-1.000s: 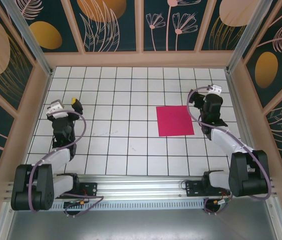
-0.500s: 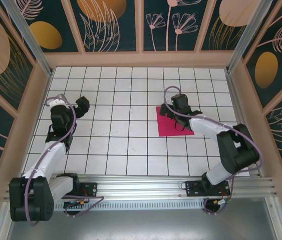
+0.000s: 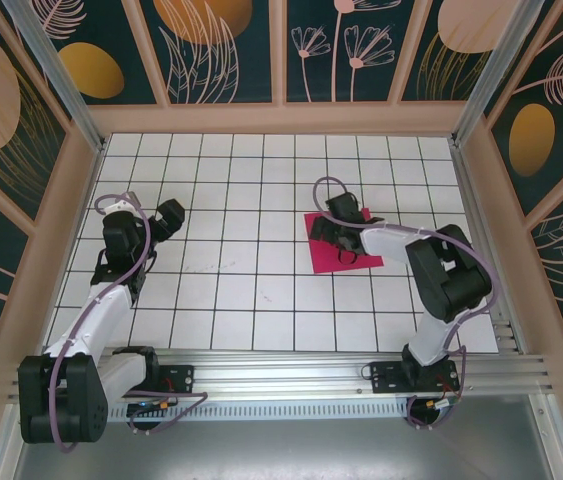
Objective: Fold a paper plane with a square sheet of paper (pick it up from the middle)
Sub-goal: Move the square sheet of paper to the center of the table, then fold the square sheet of paper in half at the center of the table.
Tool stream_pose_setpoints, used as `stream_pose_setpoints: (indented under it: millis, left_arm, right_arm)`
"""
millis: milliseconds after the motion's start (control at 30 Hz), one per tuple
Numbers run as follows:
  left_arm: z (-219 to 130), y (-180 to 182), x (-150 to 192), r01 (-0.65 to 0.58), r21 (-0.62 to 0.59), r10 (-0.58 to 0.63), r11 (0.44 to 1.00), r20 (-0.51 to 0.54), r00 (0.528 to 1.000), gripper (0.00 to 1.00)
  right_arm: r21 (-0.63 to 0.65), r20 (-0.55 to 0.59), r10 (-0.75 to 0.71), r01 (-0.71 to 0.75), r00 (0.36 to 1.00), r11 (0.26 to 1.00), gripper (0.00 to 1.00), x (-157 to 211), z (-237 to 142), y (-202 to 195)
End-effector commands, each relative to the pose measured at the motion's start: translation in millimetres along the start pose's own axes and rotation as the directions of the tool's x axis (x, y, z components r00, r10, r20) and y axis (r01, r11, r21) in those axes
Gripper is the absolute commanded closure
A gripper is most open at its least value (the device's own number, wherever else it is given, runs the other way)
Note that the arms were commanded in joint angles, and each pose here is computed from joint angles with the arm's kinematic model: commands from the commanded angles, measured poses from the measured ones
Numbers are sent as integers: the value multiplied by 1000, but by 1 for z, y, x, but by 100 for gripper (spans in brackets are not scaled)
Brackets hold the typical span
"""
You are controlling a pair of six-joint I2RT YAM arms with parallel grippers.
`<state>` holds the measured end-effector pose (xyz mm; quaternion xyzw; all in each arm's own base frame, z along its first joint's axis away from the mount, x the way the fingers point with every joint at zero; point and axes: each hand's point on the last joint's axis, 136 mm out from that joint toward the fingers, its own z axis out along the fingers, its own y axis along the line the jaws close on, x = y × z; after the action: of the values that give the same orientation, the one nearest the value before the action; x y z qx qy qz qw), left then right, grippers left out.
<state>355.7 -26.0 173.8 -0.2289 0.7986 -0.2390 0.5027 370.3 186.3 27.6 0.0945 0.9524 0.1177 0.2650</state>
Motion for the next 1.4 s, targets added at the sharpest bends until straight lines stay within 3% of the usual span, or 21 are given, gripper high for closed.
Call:
stream_pose_setpoints:
  millis: [0,233,367,433,567,967,1367]
  left_arm:
    - [0,-3,-2,12,12,-12,1000,-9,1000,2]
    - [0,1,5,20,8,-20,1000,-17,1000,2]
    - [1,5,10,24,-3,-24,1000,-28,999,2]
    - [1,6,10,23,-4,-23,1000,-30,999,2]
    - [2,7,11,21,-10,-21,1000,-34,999,2]
    - [10,14,20,25,-33,-27,999,-70,997,1]
    - [14,20,26,22,-47,-26,999,-90,996,2]
  right_arm:
    - [-55,-154,-97,90,983,994,7,55,9,27]
    - [-86,-238,-255,242,937,967,8,110,-5,68]
    - [-89,-183,-301,289,936,953,7,88,-27,88]
    - [-73,-149,-338,330,929,941,2,70,-38,92]
    - [-19,-198,-442,447,875,894,1,62,-34,83]
    - [30,-272,-386,409,881,912,1,58,-2,75]
    - [59,-406,-384,444,829,894,1,100,21,41]
